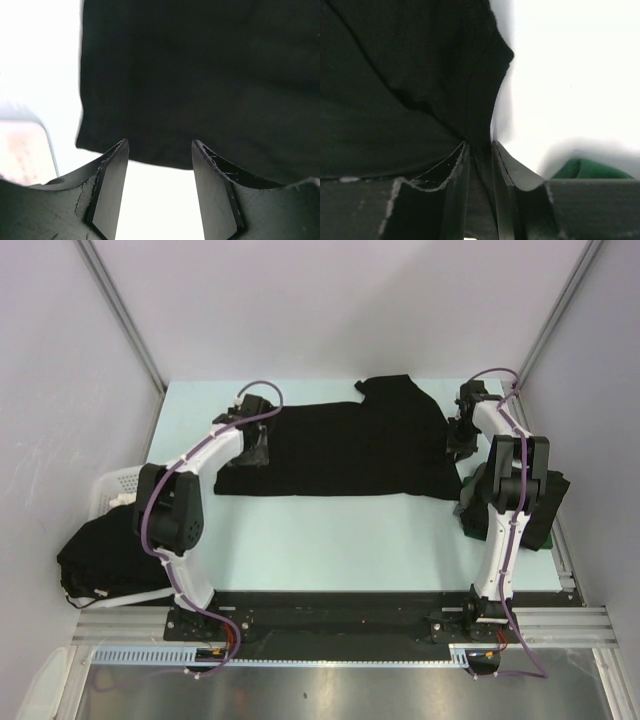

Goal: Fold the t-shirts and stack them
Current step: Fold the flattened tshirt in 1/3 of the way

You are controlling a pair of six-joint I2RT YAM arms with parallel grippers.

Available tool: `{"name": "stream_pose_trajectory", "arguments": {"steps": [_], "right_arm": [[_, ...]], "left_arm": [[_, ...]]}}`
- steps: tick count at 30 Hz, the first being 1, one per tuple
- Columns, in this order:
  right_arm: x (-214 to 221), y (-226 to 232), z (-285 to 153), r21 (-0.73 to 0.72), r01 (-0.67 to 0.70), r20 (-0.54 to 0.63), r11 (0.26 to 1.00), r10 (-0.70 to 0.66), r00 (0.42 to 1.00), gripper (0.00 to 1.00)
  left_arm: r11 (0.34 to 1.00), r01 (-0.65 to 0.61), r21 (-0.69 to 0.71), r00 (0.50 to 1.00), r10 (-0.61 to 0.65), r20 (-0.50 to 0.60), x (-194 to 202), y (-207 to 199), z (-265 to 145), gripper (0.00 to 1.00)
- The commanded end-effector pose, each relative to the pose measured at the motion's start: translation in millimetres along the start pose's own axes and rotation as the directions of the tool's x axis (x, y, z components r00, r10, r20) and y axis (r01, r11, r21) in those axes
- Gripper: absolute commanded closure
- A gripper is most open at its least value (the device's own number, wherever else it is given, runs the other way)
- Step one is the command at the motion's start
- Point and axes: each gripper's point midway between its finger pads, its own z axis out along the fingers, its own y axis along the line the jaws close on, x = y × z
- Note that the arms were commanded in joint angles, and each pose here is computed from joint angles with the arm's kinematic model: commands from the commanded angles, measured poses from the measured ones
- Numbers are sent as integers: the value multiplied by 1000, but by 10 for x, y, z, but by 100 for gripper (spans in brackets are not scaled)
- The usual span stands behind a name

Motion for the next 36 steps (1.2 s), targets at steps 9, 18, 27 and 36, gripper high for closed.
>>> {"name": "stream_pose_trajectory", "arguments": {"steps": [9,18,27,36], "right_arm": [[-1336,283,-887,24,58,405,998,-63,912,59],[-1720,936,-680,-32,153,510,988,-115,853,30],[-2230,1325,-620,-81,192,697,978,-82,713,0],[-2401,1466,-619,-143,238,748,961,-53,662,0]], "left_arm": [[997,49,58,977,-60,207,-1137,-137,-196,41],[992,85,95,969,-104,224,-1489,-256,-2,41],[988,78,129,968,-107,228,-1442,-266,-42,41],[986,68,151,973,-99,209,-1193,-256,-22,40]]}}
